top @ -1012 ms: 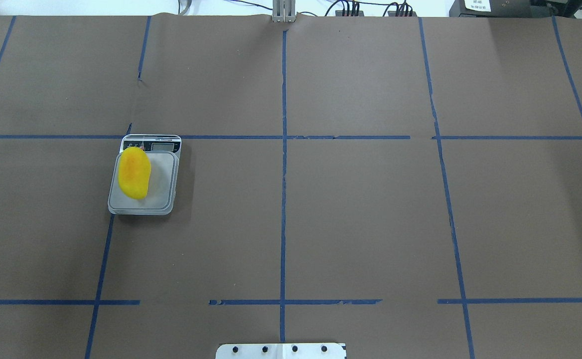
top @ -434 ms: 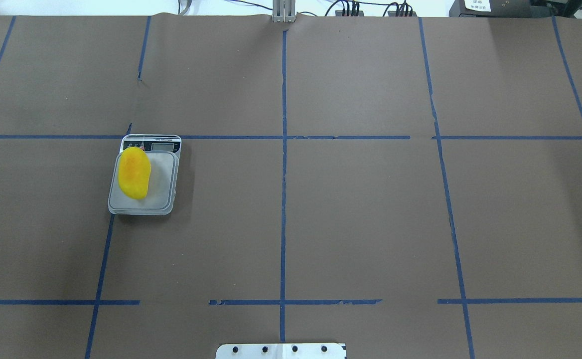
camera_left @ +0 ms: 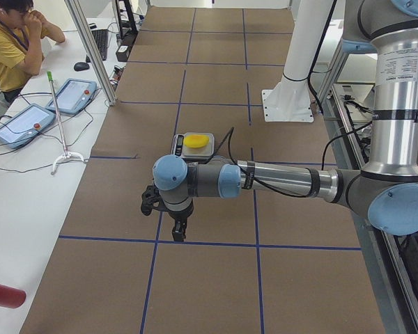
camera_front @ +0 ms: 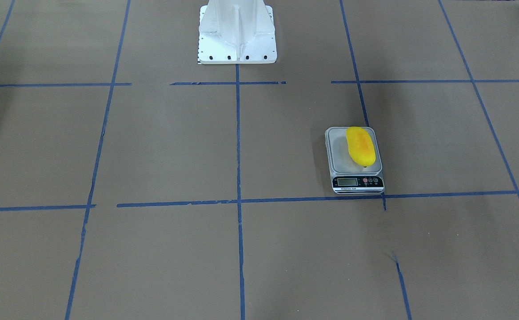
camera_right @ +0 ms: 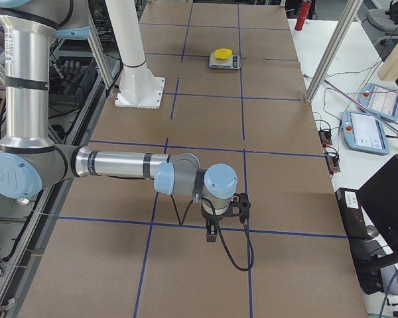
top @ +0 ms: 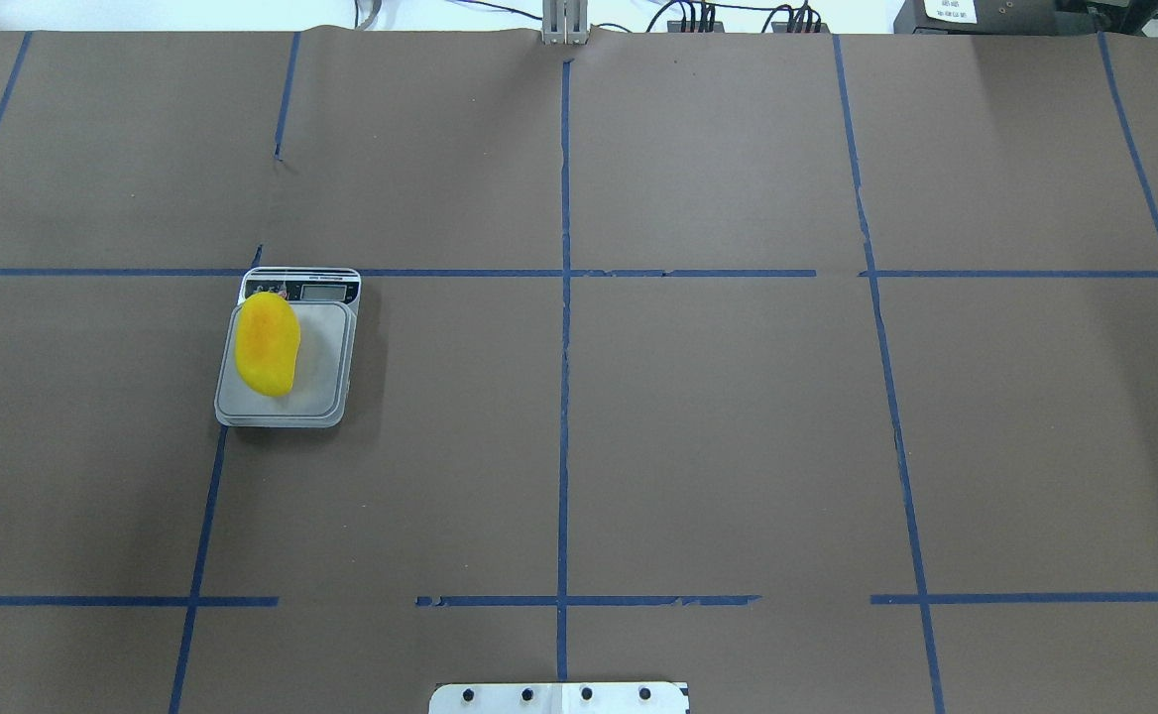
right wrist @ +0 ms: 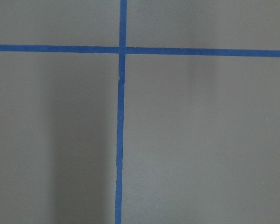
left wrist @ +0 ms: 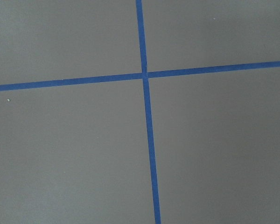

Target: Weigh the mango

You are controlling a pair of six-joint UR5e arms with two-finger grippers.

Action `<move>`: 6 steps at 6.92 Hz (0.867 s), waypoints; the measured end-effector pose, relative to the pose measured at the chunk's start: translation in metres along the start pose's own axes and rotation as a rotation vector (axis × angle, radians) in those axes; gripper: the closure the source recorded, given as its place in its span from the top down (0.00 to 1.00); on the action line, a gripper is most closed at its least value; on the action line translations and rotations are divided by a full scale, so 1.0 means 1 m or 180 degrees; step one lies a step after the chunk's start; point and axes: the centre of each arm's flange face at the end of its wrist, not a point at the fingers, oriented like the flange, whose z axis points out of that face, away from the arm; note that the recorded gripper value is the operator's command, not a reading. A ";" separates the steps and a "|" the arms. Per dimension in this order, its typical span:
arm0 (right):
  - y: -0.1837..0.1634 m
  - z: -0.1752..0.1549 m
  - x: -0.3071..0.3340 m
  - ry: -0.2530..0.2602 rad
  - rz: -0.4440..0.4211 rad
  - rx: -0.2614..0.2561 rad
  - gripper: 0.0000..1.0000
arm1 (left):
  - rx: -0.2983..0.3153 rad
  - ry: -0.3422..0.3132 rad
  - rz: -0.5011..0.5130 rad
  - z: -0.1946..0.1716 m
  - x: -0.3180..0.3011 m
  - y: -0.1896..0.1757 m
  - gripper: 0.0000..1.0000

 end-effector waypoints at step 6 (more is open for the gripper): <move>0.000 0.000 0.000 0.0000 -0.0001 0.0001 1.00 | -0.0012 0.0001 -0.0008 0.001 0.000 0.003 1.00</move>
